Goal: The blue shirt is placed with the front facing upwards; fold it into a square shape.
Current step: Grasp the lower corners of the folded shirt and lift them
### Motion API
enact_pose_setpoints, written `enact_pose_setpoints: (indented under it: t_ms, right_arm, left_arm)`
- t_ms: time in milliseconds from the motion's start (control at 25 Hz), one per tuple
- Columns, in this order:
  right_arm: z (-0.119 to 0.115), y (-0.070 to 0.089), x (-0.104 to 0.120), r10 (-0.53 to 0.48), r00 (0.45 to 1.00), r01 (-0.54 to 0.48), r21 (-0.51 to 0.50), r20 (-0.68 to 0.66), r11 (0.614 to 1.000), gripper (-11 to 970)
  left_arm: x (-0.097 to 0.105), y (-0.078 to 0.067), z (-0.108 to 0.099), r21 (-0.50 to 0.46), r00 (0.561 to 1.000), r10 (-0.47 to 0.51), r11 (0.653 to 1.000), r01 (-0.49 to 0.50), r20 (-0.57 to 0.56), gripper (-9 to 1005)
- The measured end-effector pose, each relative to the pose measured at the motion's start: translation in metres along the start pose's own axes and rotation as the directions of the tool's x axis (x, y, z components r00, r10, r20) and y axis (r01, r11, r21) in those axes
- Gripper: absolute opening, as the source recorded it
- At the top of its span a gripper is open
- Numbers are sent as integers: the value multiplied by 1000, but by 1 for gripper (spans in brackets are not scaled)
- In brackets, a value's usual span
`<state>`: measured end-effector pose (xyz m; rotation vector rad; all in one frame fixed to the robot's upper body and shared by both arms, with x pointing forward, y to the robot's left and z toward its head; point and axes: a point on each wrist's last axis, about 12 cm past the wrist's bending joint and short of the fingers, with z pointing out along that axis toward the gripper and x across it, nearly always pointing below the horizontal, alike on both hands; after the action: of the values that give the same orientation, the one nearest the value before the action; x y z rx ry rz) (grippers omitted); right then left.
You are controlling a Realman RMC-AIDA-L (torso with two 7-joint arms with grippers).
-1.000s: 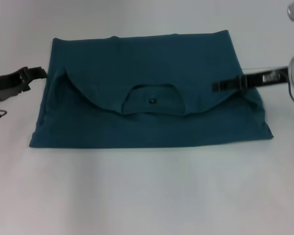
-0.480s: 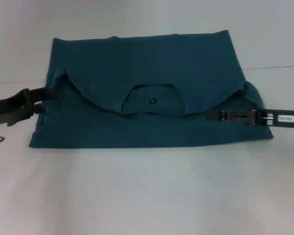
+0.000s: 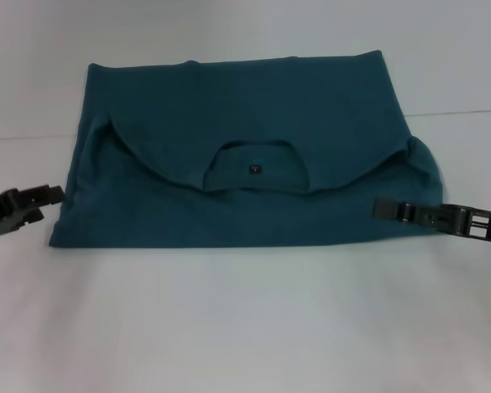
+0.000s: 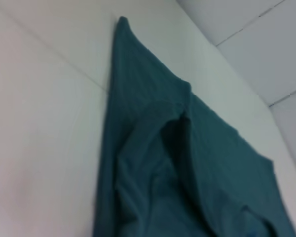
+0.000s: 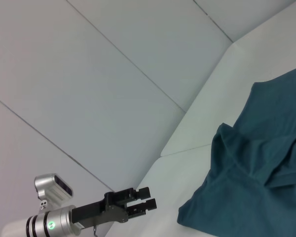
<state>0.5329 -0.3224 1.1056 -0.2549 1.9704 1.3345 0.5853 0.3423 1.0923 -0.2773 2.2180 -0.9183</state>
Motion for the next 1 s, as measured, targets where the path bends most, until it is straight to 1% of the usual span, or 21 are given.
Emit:
enact_pose_setpoints:
  t_ms: [80,160,240,360,480,720,880,1000]
  right_arm:
    - [-1,-2,1,2,1000,-2,6,3,1000,886]
    - [-1,-3,1,2,1000,-2,8,5,1000,886]
    - [-1,-3,0,0,1000,0,8,5,1000,886]
    - [-1,-3,0,0,1000,0,10,7,1000,886]
    - [-1,-4,0,1,1000,-1,16,10,1000,886]
    - [-1,-4,-1,1,1000,-2,17,11,1000,886]
    - [-1,-4,-1,3,1000,-3,18,11,1000,887]
    - [-2,-5,-1,2,1000,-2,25,14,1000,887]
  left_arm:
    - [1,1,4,-13,994,110,994,-110,6,623]
    - [2,2,8,-34,984,180,983,-179,13,628]
    - [4,5,11,-51,984,179,983,-178,15,633]
    - [6,7,13,-54,989,145,988,-144,8,641]
    - [5,7,14,-58,995,104,993,-103,0,649]
    - [3,5,16,-61,997,73,995,-73,-1,664]
    - [1,8,18,-90,997,70,994,-68,15,745]
    - [4,10,25,-127,997,74,989,-71,19,807]
